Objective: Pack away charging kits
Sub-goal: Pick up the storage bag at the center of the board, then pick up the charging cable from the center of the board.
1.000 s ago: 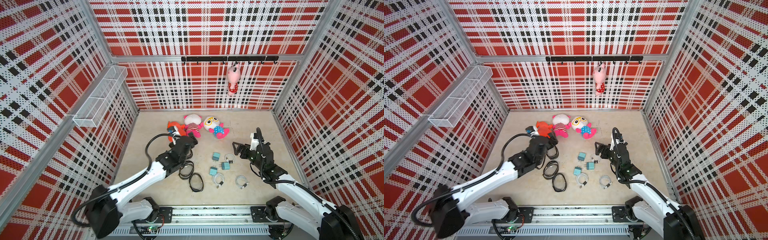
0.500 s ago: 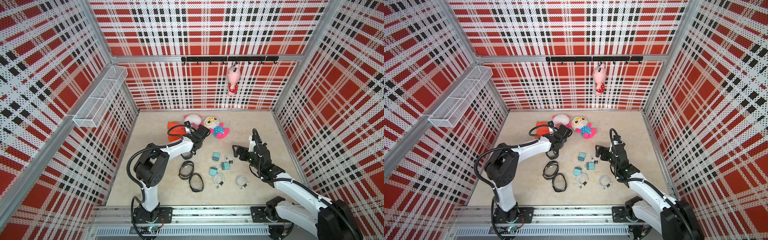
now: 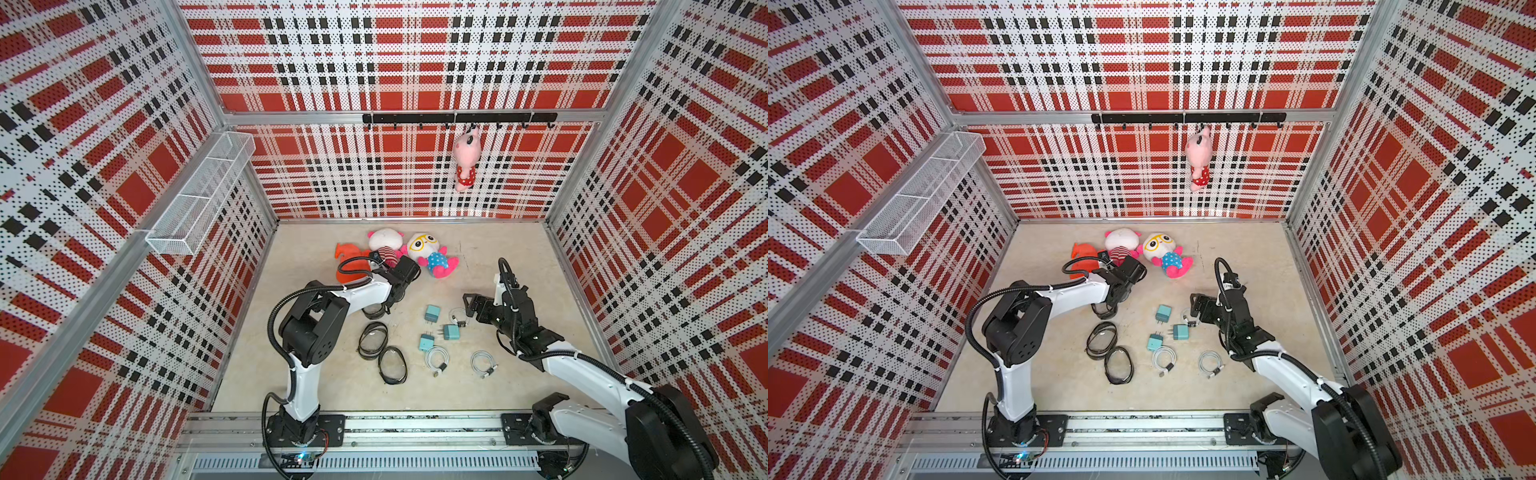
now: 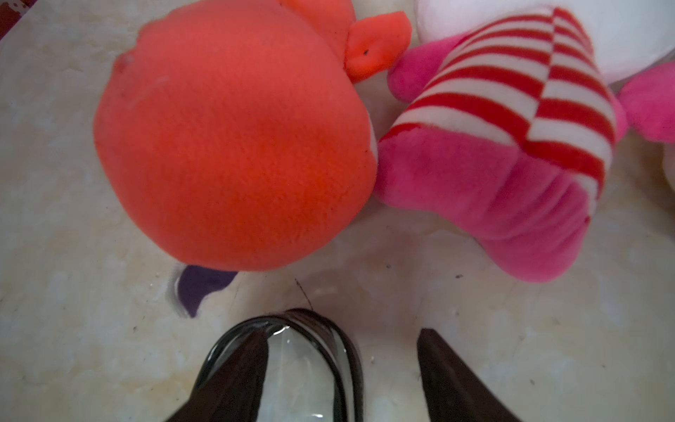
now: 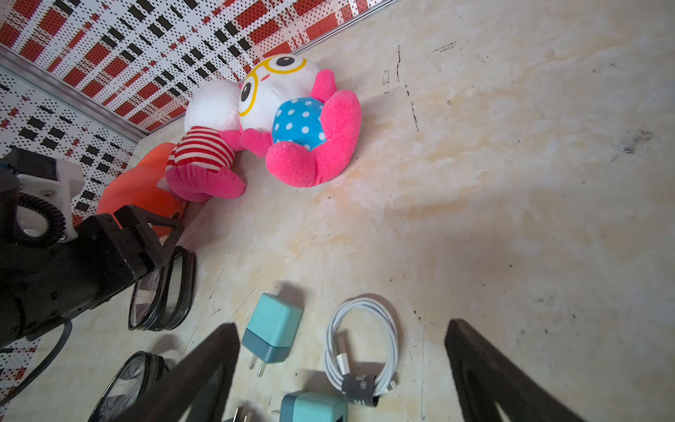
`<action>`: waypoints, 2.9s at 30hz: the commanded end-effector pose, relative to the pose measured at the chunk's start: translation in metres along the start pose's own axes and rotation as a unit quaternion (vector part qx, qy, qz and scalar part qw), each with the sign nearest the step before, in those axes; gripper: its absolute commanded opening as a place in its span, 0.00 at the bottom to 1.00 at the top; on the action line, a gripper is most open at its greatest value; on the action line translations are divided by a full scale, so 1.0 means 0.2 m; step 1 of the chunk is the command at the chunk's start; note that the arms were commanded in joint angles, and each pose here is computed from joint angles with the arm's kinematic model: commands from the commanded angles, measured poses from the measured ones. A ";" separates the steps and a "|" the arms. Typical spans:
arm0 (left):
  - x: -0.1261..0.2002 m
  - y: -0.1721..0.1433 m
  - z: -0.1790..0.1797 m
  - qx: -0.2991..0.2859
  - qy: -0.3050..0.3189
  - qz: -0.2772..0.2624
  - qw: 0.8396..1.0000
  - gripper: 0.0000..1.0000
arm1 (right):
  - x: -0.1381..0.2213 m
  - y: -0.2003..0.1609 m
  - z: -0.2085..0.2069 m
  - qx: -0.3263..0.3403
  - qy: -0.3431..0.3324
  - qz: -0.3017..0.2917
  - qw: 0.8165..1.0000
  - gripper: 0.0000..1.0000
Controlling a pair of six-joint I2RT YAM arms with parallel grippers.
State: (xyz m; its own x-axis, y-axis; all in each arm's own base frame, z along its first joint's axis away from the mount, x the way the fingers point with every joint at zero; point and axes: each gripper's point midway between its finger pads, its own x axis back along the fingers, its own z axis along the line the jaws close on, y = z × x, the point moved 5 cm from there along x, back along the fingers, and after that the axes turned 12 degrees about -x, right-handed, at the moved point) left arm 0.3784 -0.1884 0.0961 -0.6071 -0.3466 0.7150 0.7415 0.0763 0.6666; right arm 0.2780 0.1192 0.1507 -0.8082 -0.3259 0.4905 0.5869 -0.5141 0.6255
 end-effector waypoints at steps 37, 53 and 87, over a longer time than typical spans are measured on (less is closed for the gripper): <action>0.03 -0.19 0.02 -0.060 0.071 0.004 0.996 0.36 | -0.05 -0.07 -0.03 -0.009 0.001 0.021 1.000 0.90; 0.07 -0.17 0.03 -0.077 0.086 0.000 0.993 0.04 | -0.04 -0.07 -0.03 -0.012 0.001 0.020 1.000 0.90; 0.41 0.01 -0.24 -0.102 -0.087 -0.054 0.990 0.00 | -0.22 -0.26 -0.19 0.006 -0.177 0.108 0.978 0.51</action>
State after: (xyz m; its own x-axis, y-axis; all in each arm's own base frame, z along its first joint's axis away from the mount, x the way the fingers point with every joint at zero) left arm 0.3433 -0.2618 0.1404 -0.7013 -0.1972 0.6850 0.7121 -0.1509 0.6856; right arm 0.2785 0.1349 0.0793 -0.6092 -0.1928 0.7692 0.7466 -0.4665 0.4744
